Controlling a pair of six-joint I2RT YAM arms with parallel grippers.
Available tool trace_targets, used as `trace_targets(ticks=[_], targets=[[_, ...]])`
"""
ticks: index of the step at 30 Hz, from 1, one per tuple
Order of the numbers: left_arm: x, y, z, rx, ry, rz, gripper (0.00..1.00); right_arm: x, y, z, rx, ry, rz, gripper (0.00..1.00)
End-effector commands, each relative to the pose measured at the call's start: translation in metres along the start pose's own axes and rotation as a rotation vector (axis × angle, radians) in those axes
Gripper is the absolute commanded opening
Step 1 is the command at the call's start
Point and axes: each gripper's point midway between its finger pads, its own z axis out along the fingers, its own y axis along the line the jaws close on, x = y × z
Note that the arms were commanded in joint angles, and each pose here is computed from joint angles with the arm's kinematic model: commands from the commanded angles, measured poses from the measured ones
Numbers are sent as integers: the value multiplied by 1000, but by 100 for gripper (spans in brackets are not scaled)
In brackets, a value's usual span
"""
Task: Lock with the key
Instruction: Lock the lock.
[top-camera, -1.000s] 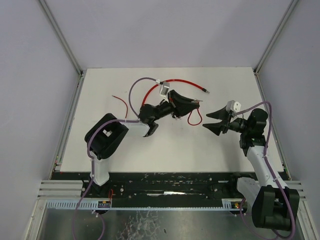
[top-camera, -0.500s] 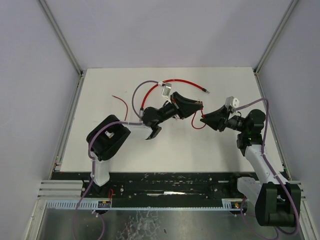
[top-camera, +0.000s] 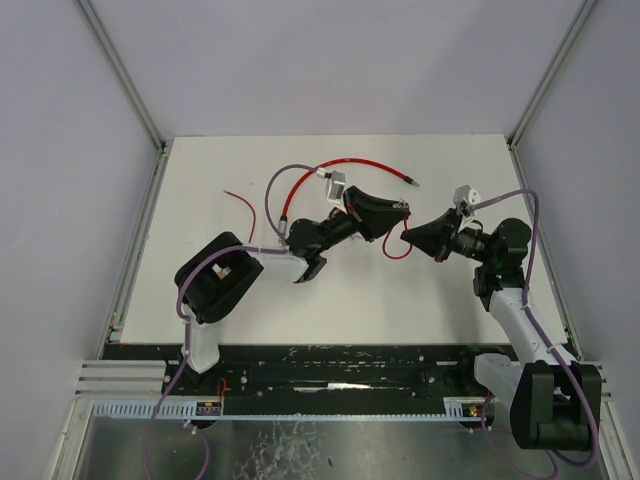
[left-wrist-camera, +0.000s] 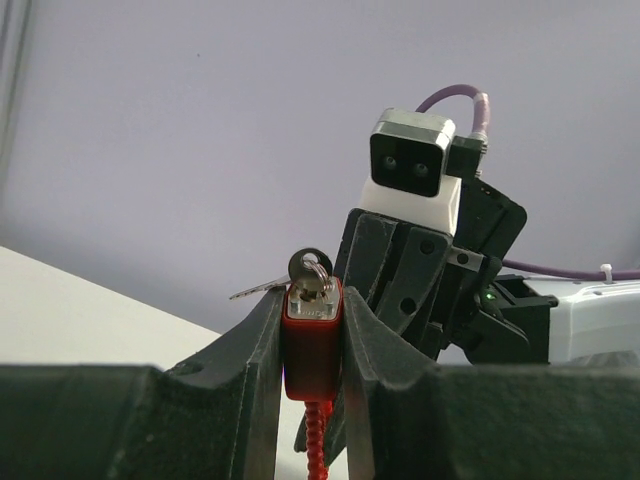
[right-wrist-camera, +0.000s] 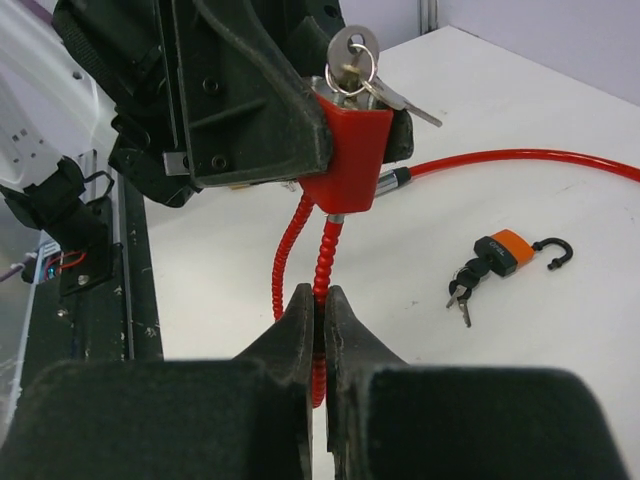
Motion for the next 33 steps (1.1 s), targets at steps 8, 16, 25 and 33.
trace_targets(ticks=[8, 16, 25, 33], targets=[[7, 7, -1, -21, -32, 148, 0, -50, 16, 0, -43, -88, -53, 0], [-19, -4, 0, 15, -67, 17, 0, -29, 7, -3, -38, -9, -112, 0], [-37, -7, -1, 17, -96, -75, 0, -22, 18, 0, -108, 15, -136, 0], [-30, -4, 0, 23, -75, -69, 0, -18, 27, -2, -159, 40, -170, 0]])
